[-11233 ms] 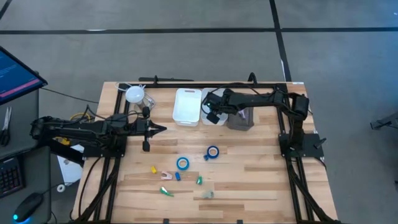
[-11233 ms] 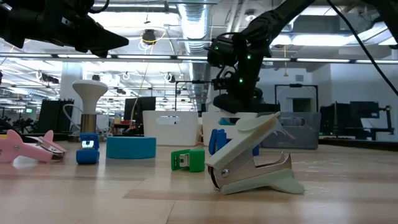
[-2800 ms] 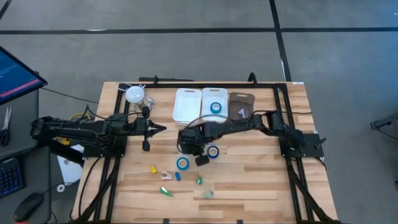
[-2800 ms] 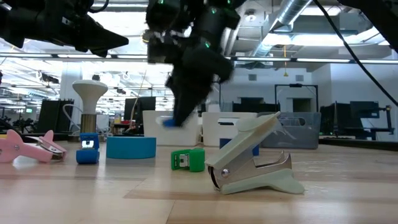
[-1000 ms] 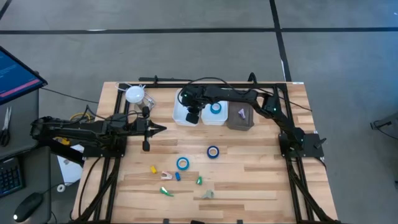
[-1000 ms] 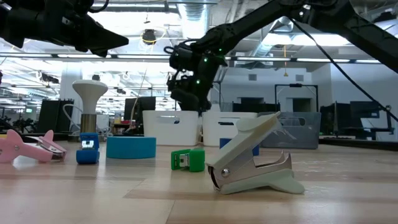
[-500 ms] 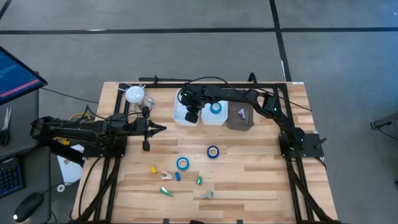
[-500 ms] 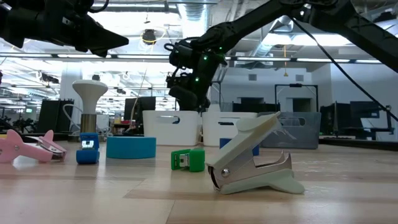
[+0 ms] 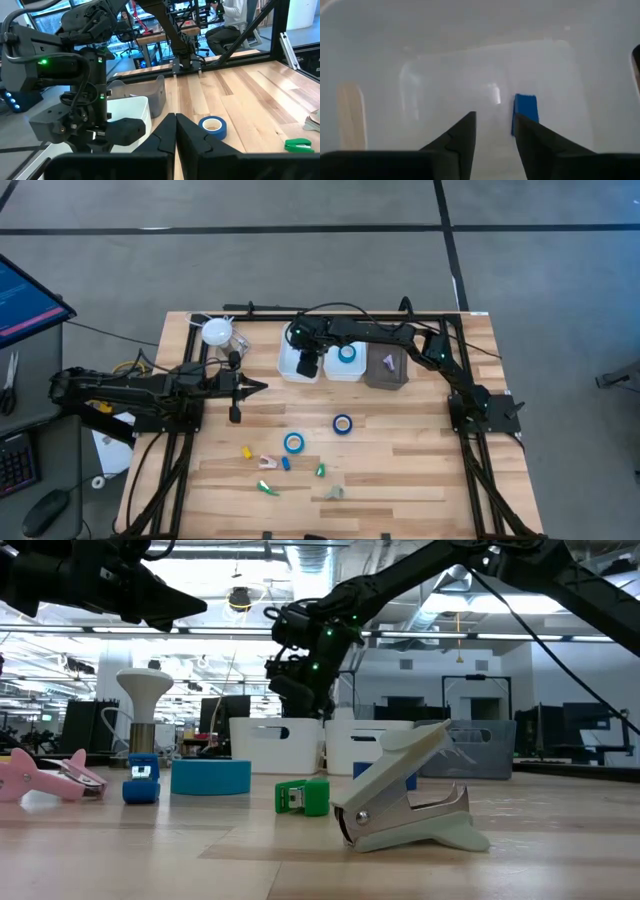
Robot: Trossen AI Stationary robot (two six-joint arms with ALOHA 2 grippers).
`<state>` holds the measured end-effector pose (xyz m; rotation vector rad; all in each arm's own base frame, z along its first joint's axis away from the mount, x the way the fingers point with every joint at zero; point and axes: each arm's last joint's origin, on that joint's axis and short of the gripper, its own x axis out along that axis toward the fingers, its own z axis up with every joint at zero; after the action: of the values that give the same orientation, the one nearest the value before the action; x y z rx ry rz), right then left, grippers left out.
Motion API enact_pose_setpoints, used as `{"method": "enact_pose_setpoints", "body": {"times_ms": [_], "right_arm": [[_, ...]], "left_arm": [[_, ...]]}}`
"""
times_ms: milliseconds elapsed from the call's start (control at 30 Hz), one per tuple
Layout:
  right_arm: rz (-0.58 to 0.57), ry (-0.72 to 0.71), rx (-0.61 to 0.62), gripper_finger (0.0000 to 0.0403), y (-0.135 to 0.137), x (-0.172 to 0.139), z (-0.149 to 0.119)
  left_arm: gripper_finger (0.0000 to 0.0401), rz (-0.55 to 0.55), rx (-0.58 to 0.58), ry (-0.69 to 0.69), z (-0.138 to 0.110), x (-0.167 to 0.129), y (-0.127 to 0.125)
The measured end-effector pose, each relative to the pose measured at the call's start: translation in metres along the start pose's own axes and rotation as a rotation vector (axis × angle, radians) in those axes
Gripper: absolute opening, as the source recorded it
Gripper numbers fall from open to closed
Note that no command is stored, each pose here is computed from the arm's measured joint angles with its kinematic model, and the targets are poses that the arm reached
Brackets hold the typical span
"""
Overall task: Pick and place Stapler, Stapler remover, tape
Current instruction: Put the yellow stapler into the left white bin
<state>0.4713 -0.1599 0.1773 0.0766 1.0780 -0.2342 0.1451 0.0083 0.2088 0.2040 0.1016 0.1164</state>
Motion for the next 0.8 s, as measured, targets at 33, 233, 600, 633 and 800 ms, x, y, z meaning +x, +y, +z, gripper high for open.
{"method": "enact_pose_setpoints", "body": {"times_ms": [33,233,600,633,800], "right_arm": [[0.001,0.006,-0.001,0.0120,0.001,0.000,-0.001],[0.025,0.095,-0.108,0.0103,0.012,-0.025,0.003],[0.036,0.113,-0.279,0.0007,0.059,-0.101,0.011],[0.032,0.076,-0.286,0.0004,0.063,-0.107,0.014],[0.036,0.034,-0.309,0.0001,0.078,-0.128,0.001]], "left_arm": [[0.0003,0.000,0.000,0.000,0.000,0.000,0.000],[0.0003,-0.001,0.000,0.000,0.000,0.000,0.000],[0.0003,-0.001,0.000,0.004,0.000,0.000,0.000],[0.0003,-0.001,0.001,0.007,-0.001,0.000,0.000],[0.0003,-0.006,0.001,0.021,-0.002,0.000,-0.001]]}}
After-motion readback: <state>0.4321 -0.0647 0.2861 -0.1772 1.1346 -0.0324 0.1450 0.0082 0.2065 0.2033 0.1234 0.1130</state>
